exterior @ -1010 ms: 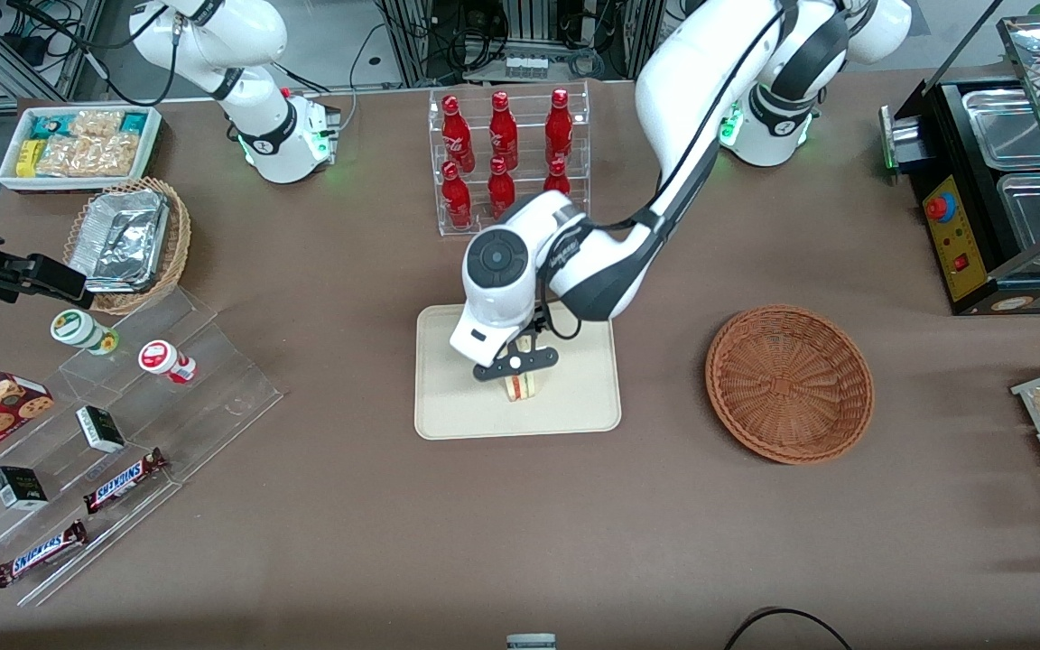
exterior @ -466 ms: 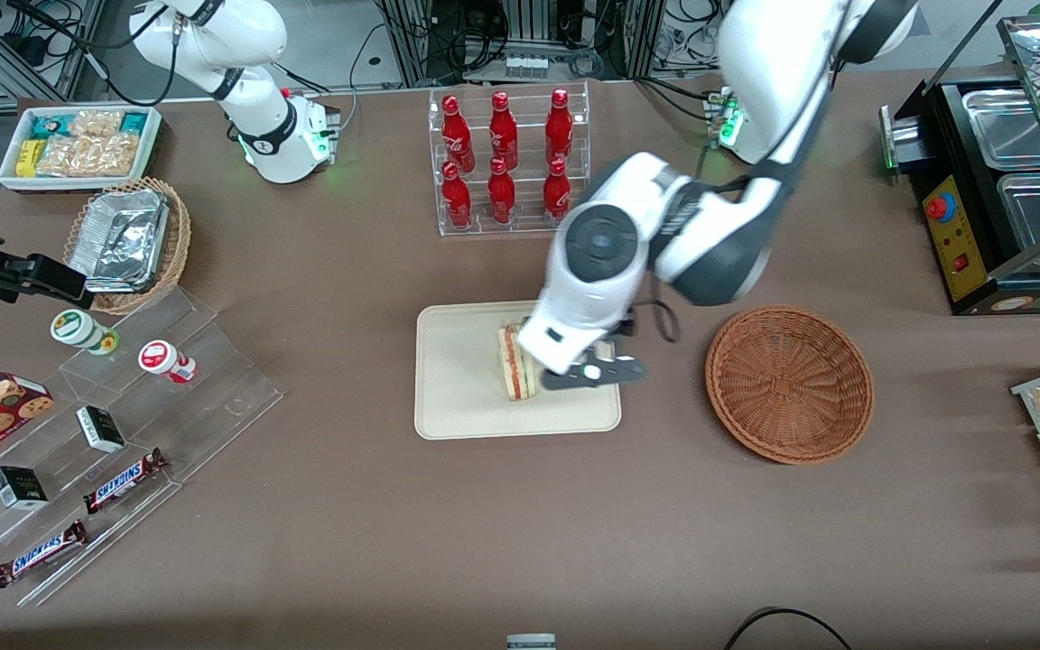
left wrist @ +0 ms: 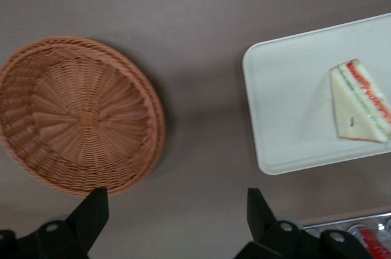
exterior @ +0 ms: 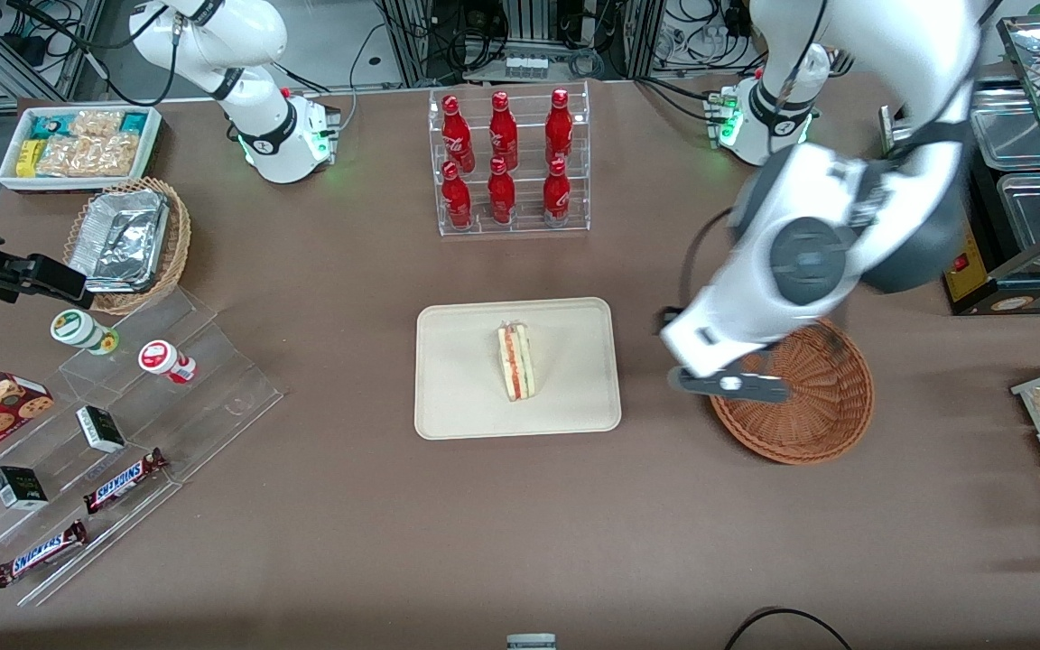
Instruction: Place sandwich from basket to tray
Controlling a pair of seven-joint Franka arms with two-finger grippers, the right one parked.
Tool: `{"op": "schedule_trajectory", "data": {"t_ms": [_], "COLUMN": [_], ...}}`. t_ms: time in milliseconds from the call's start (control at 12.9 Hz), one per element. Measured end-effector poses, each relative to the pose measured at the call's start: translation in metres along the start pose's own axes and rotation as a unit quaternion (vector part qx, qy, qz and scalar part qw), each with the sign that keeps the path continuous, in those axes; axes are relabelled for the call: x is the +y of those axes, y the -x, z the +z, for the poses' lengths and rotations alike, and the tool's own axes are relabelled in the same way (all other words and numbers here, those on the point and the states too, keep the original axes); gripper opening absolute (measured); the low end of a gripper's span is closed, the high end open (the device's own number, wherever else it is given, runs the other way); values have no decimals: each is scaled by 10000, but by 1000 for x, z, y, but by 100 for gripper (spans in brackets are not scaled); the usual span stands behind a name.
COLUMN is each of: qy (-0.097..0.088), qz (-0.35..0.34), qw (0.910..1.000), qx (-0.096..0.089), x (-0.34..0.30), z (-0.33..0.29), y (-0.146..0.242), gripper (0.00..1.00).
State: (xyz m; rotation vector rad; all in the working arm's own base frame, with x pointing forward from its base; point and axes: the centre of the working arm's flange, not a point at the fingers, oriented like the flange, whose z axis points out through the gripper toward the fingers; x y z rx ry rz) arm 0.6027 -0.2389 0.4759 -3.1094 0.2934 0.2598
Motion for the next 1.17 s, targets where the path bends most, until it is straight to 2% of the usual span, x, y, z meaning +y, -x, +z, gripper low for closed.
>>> {"op": "schedule_trajectory", "data": {"t_ms": [388, 621, 777, 1165], "qy": [5, -27, -120, -125], "qz": [-199, -168, -207, -504], "qw": [9998, 9998, 9997, 9986], "qx": [90, -35, -82, -48], "x": [-71, -104, -111, -142], "z": [-33, -56, -75, -101], "y": [38, 67, 88, 116], "gripper": [100, 100, 100, 100]}}
